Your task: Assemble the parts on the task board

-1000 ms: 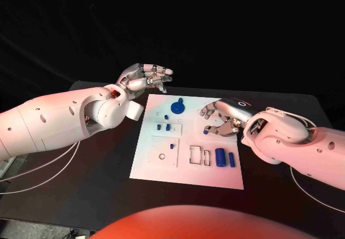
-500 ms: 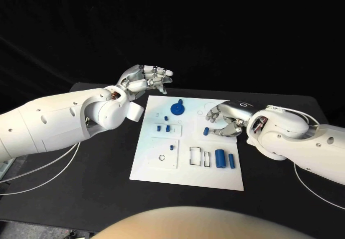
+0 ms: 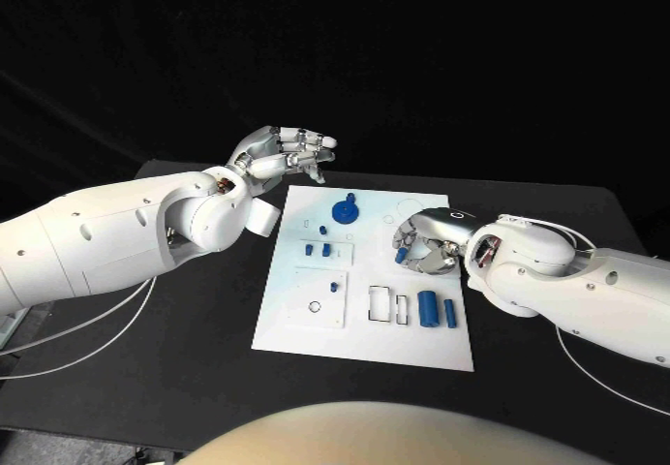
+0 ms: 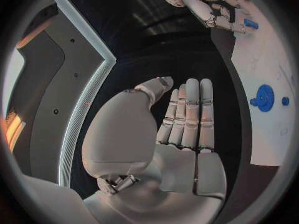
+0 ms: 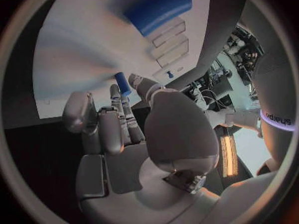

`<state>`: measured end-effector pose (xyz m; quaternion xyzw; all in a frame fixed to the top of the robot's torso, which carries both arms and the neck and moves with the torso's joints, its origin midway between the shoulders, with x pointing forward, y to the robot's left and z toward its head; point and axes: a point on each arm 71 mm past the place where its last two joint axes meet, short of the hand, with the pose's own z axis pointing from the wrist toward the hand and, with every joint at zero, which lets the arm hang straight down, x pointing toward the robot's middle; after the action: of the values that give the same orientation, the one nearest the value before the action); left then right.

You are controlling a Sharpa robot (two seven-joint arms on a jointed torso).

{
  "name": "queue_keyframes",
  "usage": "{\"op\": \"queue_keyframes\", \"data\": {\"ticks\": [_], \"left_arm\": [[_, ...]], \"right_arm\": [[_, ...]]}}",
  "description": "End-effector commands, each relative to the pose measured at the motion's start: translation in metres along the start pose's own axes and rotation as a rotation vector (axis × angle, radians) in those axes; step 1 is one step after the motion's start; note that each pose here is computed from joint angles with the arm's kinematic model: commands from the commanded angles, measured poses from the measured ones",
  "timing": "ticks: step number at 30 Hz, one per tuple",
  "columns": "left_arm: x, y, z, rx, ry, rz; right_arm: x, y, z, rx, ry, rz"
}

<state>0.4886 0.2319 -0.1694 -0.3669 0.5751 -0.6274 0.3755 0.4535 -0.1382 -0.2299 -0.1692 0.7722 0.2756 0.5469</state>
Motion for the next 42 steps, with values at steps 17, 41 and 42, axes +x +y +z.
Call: {"op": "queue_keyframes", "data": {"ticks": [17, 41, 42], "left_arm": [[0.0020, -0.0007, 0.0004, 0.004, 0.016, -0.004], [0.0012, -0.0003, 0.0009, 0.004, 0.014, -0.003], [0.0013, -0.0003, 0.0010, 0.004, 0.015, -0.003]], "right_arm": [[0.002, -0.001, 0.004, 0.022, -0.066, -0.014], [-0.024, 0.029, -0.022, -0.068, -0.225, 0.036], [-0.025, 0.034, -0.022, -0.081, -0.226, 0.041]]}}
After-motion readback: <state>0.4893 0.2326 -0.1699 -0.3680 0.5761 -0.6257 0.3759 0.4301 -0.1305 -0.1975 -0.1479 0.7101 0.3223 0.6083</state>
